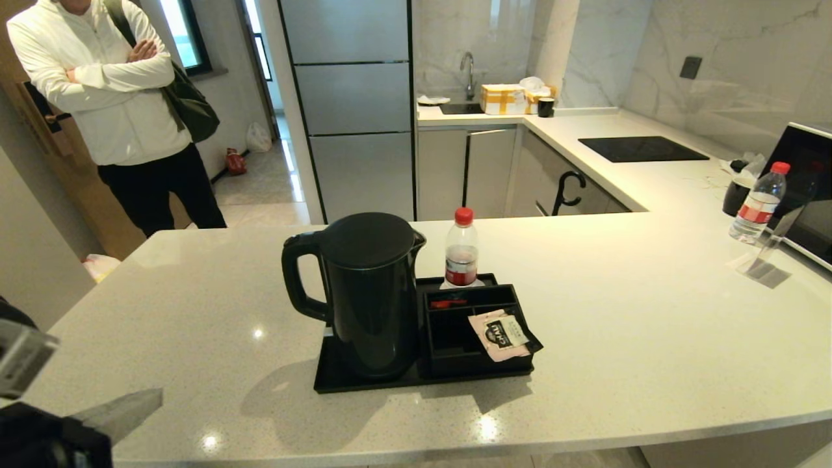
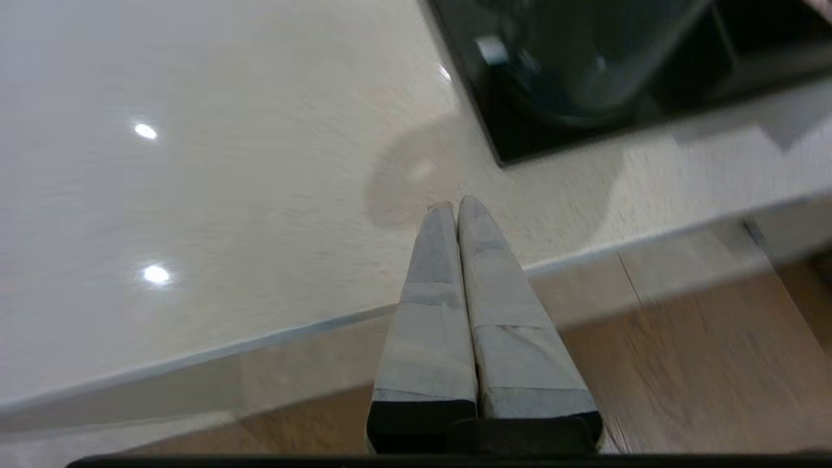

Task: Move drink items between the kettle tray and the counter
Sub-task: Pick up the kettle

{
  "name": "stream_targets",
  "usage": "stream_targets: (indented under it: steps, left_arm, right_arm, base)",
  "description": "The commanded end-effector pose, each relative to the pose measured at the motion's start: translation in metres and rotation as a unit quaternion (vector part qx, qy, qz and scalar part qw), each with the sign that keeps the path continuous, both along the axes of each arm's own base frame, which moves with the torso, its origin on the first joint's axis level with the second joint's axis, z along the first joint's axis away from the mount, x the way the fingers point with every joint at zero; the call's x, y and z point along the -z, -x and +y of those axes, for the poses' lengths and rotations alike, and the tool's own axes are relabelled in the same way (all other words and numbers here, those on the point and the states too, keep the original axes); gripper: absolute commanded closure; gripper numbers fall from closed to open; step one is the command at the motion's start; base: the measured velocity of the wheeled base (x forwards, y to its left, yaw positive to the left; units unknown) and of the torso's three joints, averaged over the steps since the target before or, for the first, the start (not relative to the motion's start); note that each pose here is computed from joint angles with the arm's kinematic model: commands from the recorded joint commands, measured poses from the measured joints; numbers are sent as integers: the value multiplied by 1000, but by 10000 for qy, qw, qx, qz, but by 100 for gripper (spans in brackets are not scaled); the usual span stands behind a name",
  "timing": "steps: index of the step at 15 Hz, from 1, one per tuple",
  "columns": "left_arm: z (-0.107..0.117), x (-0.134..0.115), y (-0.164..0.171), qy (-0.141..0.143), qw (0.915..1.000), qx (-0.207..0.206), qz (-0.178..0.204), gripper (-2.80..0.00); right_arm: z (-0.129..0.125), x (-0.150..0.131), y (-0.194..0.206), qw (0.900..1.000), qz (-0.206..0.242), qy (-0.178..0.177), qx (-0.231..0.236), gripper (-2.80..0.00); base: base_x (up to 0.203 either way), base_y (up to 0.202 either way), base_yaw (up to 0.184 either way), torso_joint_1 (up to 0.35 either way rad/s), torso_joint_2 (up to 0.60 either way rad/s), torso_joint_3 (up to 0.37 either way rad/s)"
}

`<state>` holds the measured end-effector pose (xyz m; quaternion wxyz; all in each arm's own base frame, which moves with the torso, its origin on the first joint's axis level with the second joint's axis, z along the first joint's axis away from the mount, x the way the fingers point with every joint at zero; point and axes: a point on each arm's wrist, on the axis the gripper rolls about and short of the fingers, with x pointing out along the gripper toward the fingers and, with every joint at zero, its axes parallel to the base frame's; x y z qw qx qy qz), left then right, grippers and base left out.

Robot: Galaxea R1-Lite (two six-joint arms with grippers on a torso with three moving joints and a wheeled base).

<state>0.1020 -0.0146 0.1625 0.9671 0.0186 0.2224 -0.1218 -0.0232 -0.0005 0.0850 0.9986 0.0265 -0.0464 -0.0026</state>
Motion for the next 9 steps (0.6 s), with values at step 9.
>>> stream_targets:
  steps: [9]
  left_arm:
    - [-45,39,-94,171,9938,-195,-1081,0]
  right_arm:
    - [0,9,-3,9999,165,0,0,0]
  base:
    - [0,0,0,0,0,0]
